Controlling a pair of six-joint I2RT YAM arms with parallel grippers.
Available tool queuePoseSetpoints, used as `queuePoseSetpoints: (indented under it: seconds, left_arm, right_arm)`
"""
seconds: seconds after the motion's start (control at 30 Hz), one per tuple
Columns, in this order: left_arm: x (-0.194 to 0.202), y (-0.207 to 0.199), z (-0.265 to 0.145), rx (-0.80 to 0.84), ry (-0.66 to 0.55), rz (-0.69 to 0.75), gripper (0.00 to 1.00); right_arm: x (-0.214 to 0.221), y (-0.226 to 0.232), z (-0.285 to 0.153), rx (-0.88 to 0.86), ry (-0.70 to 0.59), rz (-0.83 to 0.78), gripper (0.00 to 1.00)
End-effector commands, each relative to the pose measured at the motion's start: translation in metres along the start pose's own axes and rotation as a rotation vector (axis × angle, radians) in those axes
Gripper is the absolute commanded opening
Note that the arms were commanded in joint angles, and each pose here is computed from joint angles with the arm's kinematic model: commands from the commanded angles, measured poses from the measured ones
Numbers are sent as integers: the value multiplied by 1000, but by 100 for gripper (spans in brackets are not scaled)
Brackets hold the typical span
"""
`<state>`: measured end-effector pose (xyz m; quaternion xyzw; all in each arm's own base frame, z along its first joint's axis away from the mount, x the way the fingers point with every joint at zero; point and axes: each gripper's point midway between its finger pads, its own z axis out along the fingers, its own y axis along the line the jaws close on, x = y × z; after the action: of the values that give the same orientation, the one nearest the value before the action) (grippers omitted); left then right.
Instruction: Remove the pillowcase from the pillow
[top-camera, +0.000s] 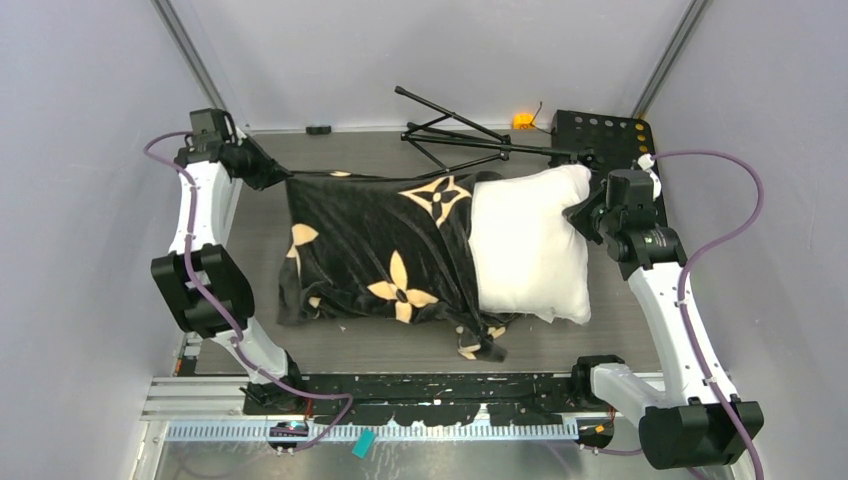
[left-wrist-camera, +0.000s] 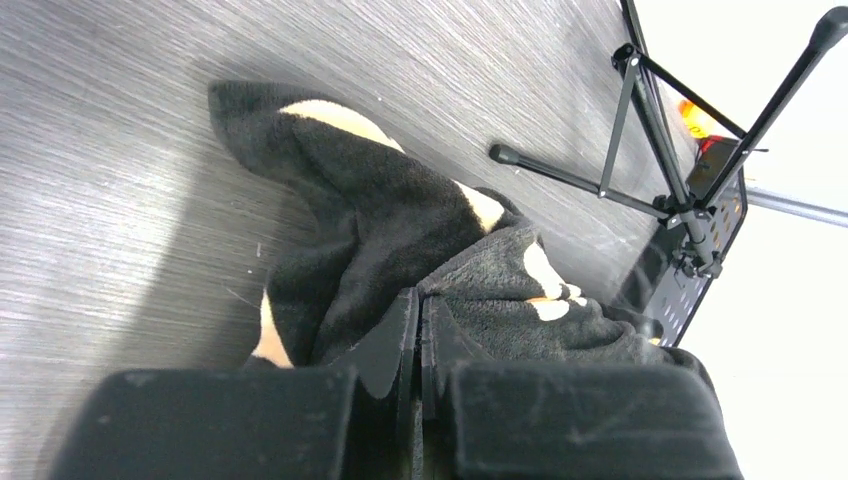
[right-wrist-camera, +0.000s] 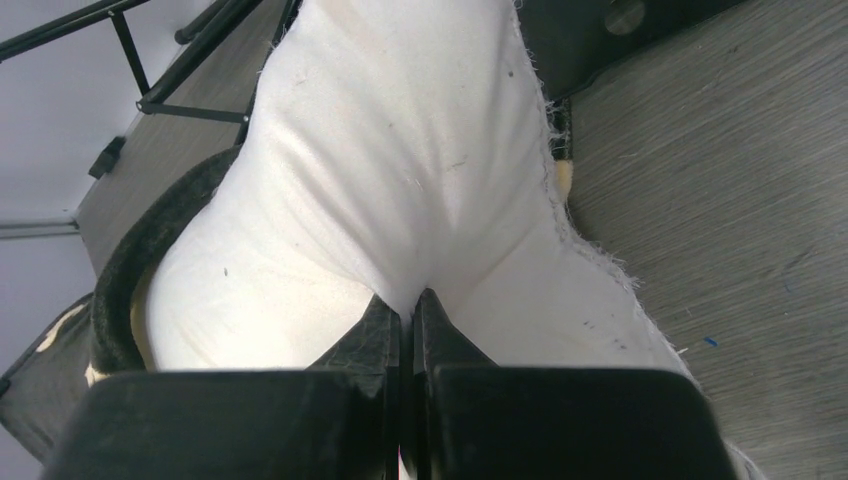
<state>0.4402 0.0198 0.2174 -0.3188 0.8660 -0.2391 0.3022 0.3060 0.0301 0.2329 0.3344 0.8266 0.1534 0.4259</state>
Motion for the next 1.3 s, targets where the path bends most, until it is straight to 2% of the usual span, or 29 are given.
queuePoseSetpoints:
  seconds: [0.0,0.2,0.3,0.37,0.4,0.43,0.5,0.53,0.57,0.7,0.77,0.83,0.93,1.07,1.27]
  left_arm:
    - [-103,17,-69,-99,-434,28,0]
    - [-99,2,-80,-39,-427,37,0]
    - [-90,-10,-82,11,-403,43,0]
    - [-74,-27,-80,51,-365,83,0]
    - [-65,-36,-79,62,-346,115,1]
    - [-55,-44,-77,64,-324,148,7]
    - [-36,-55,-76,49,-291,212,35]
    - [-27,-59,-76,42,-281,238,51]
    - [-18,-62,-76,32,-270,264,60]
    - [22,-76,-87,3,-250,375,79]
    - [57,-88,-87,51,-204,430,82]
    - [94,-97,-89,105,-145,484,92]
    - [140,-84,-90,134,-59,533,94]
    - [181,-42,-93,117,31,526,95]
    - [225,1,-112,101,134,465,92]
  right_arm:
    - [-80,-38,-25,238,-347,75,0]
    - [-94,-37,-47,201,-453,120,0]
    - [-84,-21,-41,100,-397,78,0]
    - [-71,-7,-32,30,-315,32,5]
    - [-65,0,-28,-5,-270,8,13]
    - [-58,6,-25,-34,-226,-17,32]
    - [-48,10,-22,-53,-168,-38,70]
    - [-48,8,-22,-44,-163,-40,80]
    - [-48,6,-25,-35,-167,-44,85]
    - [-45,-1,-34,-6,-165,-41,89]
    - [-35,-3,-35,-3,-115,-40,89]
    - [-19,-5,-35,-11,-43,-47,90]
    - [10,-5,-39,-59,73,-45,90]
    - [41,-19,-44,-78,140,-24,90]
    - [80,-54,-26,8,229,5,90]
